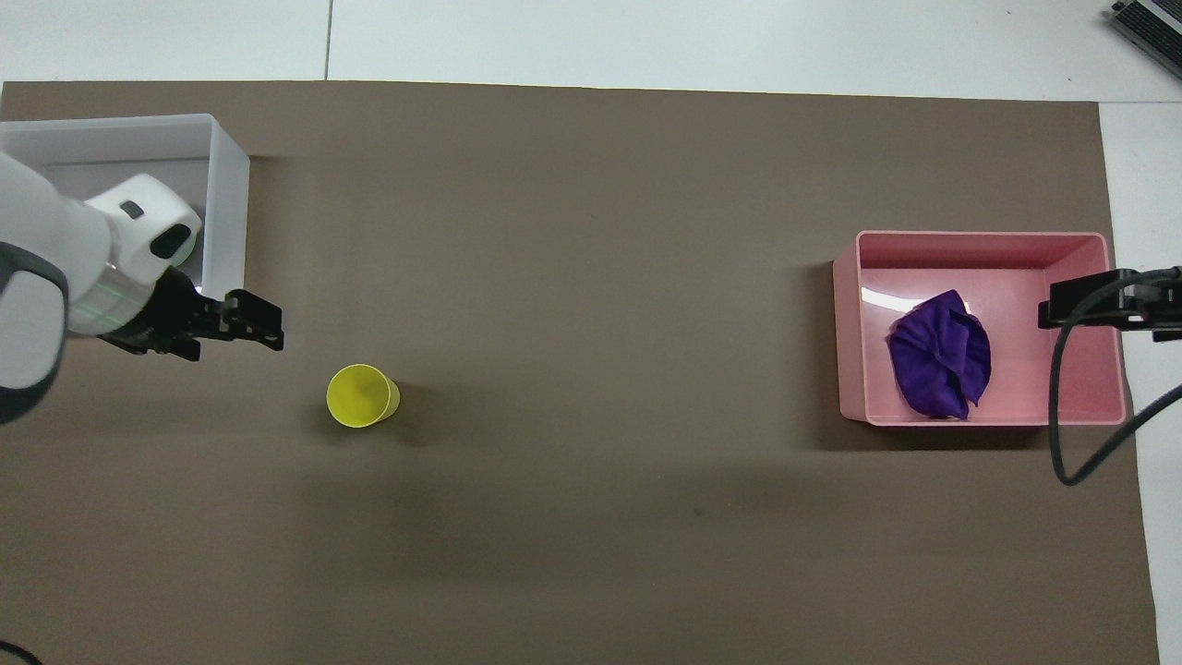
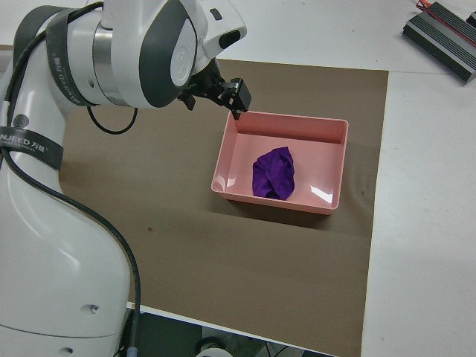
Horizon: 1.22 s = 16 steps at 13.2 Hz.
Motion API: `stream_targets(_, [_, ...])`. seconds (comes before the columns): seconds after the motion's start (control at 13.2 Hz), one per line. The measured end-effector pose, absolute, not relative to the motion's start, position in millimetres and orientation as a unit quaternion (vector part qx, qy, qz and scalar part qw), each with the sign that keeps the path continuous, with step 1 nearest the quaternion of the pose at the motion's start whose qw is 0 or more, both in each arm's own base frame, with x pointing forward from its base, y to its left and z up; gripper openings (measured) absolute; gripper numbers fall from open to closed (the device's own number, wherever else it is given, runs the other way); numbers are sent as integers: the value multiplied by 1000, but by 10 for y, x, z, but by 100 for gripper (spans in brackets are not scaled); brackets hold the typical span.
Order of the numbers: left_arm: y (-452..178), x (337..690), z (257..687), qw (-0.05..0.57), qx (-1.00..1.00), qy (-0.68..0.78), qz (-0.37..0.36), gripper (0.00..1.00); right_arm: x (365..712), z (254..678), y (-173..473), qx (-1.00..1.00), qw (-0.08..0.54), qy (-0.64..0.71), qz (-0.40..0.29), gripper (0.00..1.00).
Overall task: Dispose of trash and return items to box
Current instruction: 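Reach the left gripper to the yellow cup and grasp it, then carry the yellow cup with the left gripper into the clear box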
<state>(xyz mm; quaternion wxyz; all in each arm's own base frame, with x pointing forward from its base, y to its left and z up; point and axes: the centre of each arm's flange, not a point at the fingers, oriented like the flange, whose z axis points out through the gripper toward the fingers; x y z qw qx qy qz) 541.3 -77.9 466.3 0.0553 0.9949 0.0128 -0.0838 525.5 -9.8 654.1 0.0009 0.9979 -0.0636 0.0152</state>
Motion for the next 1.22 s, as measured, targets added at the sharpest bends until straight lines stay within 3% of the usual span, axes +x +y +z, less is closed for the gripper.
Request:
stream_targets(0.46, [-1173,4970,3646,47,997,-14,-59,99,5253,6441,-72,998,1,-60,7,100])
stream_targets(0.53, [-1218,4925,3564,45,997,-16,-61,90,5253,6446,-65,998,1,-59,8,100])
stream_targets(0.84, [-1243,4929,3415,43,997,-16,-69,36,5250,6466,-64,998,1,-59,13,100])
stream_targets(1.06, [-1211,4980,3401,43,997,-6,-70,3,5246,6466,-67,998,1,-59,13,100])
stream_targets(1.22, [-1201,5053,3540,43,996,11,-74,3,5245,6463,-67,998,1,-60,13,100])
